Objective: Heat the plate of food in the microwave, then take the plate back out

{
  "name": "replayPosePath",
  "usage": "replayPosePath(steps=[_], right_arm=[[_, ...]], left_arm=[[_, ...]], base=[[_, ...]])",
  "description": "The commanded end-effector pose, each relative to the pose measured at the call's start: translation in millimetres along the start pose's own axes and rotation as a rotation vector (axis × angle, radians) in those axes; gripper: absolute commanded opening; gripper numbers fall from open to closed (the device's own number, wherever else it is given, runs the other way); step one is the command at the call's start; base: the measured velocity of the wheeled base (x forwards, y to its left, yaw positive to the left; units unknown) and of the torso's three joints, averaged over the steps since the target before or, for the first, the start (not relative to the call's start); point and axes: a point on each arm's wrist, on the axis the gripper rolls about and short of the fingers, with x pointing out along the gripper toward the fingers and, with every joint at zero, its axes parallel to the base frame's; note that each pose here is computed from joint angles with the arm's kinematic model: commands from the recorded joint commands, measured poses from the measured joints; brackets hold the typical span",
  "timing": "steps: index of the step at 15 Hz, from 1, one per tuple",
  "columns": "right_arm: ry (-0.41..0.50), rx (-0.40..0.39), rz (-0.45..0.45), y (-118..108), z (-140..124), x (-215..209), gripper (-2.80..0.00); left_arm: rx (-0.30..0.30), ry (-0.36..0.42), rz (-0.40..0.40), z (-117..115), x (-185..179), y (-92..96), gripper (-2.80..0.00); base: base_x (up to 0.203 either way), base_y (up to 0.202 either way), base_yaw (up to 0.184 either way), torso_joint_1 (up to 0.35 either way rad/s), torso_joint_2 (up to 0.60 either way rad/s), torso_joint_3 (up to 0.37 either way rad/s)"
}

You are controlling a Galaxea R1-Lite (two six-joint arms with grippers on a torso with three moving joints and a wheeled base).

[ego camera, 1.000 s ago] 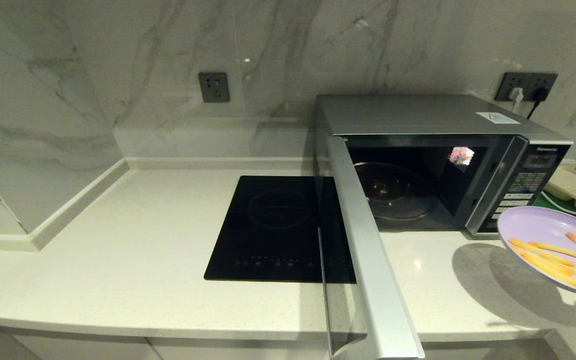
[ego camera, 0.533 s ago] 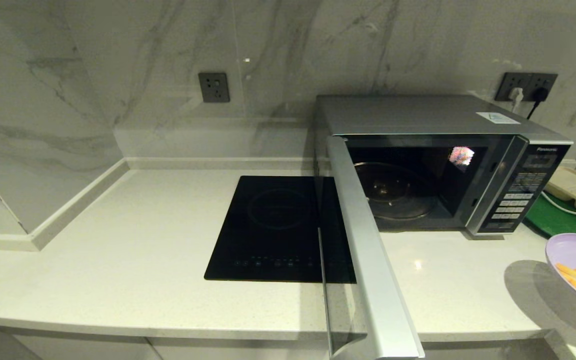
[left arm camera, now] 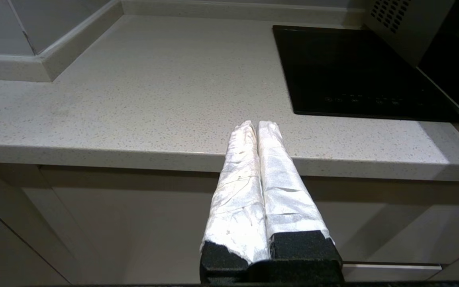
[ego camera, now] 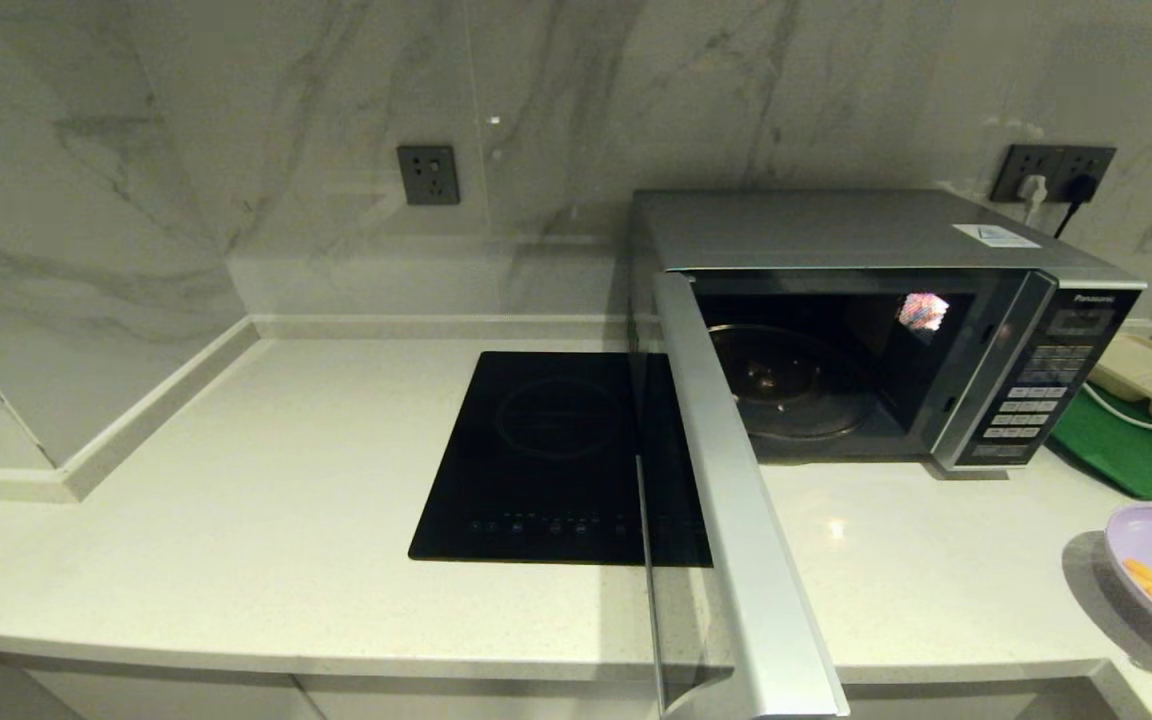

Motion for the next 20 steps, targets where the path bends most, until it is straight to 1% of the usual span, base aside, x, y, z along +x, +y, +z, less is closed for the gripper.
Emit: replayPosePath(steps=[1, 4, 9, 11, 12, 16, 18, 20], right_arm=[[0.027, 0.043, -0.037, -15.6, 8.3, 26.8, -2.8], [0.015, 0.042, -0.048, -24.3, 13.7, 33.0, -2.8], [0.02, 0.041, -0.052, -26.0, 14.8, 35.8, -2.8], [0.023, 0.023, -0.054, -26.9, 13.9, 35.5, -2.8], [0.024, 0.019, -0.054, -27.2, 13.6, 35.6, 0.0], [0.018, 0.024, -0.05, -29.7, 14.0, 32.2, 0.0], [-0.015, 0.016, -0.035, -27.2, 13.1, 19.0, 0.0], [-0.068, -0.038, -0.002, -22.5, 5.1, -6.8, 0.0]], left_arm=[[0.0, -0.001, 0.001, 0.1, 0.0, 0.0, -2.8], [0.0, -0.001, 0.001, 0.1, 0.0, 0.0, -2.8], [-0.002, -0.002, 0.001, 0.1, 0.0, 0.0, -2.8], [0.0, -0.002, 0.001, 0.2, 0.0, 0.0, -2.8], [0.0, -0.001, 0.001, 0.1, 0.0, 0.0, -2.8], [0.0, -0.002, 0.001, 0.2, 0.0, 0.0, -2.8], [0.0, 0.0, 0.001, 0.0, 0.0, 0.0, -2.8], [-0.002, -0.002, 0.001, 0.2, 0.0, 0.0, -2.8]], base=[[0.0, 0.0, 0.0, 0.0, 0.0, 0.0], [0.0, 0.0, 0.0, 0.0, 0.0, 0.0], [0.0, 0.0, 0.0, 0.0, 0.0, 0.0], [0.0, 0.0, 0.0, 0.0, 0.0, 0.0], [0.0, 0.0, 0.0, 0.0, 0.0, 0.0], [0.0, 0.0, 0.0, 0.0, 0.0, 0.0], [0.0, 0.0, 0.0, 0.0, 0.0, 0.0], [0.0, 0.0, 0.0, 0.0, 0.0, 0.0]])
